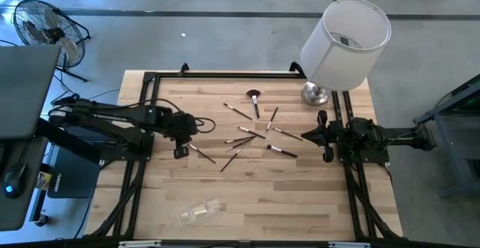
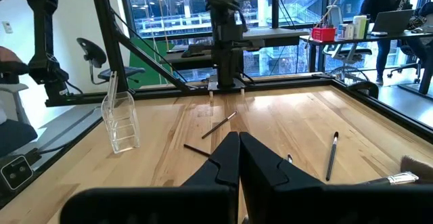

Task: Pick & Place Makeup Supplies
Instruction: Put the silver makeup brush into the transparent organizer

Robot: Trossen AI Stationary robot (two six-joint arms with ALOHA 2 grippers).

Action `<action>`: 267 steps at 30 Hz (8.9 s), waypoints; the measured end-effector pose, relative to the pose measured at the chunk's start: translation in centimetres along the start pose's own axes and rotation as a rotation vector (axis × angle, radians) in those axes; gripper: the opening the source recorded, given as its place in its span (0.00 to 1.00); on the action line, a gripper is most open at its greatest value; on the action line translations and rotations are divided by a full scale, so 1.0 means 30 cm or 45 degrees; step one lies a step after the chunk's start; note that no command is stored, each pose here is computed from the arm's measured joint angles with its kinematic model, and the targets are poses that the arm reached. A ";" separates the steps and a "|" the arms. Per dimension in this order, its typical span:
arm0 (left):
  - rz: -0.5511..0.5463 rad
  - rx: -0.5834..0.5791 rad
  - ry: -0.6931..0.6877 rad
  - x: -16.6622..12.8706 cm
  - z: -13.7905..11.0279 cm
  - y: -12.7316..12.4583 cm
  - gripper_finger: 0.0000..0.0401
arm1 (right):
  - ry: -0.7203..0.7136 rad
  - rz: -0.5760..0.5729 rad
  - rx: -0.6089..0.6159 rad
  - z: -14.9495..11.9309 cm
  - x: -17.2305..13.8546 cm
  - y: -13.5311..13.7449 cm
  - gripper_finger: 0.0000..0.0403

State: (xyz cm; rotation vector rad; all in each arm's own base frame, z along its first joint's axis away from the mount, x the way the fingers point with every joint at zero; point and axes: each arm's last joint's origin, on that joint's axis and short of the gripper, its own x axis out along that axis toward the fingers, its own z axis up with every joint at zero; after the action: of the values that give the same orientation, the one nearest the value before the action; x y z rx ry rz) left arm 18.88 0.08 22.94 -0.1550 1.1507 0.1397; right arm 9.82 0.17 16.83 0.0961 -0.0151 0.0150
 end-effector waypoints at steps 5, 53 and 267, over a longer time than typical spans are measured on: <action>-0.050 -0.016 0.076 0.029 0.002 -0.007 0.00 | 0.000 0.000 0.000 0.000 0.000 0.000 0.00; 0.042 0.198 0.176 0.170 0.047 -0.013 0.00 | 0.955 -0.425 0.100 0.144 0.313 0.181 0.00; 0.180 -0.013 -0.068 0.479 0.402 -0.198 0.09 | 1.388 0.006 -0.283 -0.196 0.736 -0.057 0.02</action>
State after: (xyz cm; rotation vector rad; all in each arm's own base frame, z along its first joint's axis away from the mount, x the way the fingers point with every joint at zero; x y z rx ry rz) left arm 36.59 -2.96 14.90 -0.0782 1.1076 0.2737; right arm 32.00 -0.64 11.18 -0.1440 1.0703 0.0683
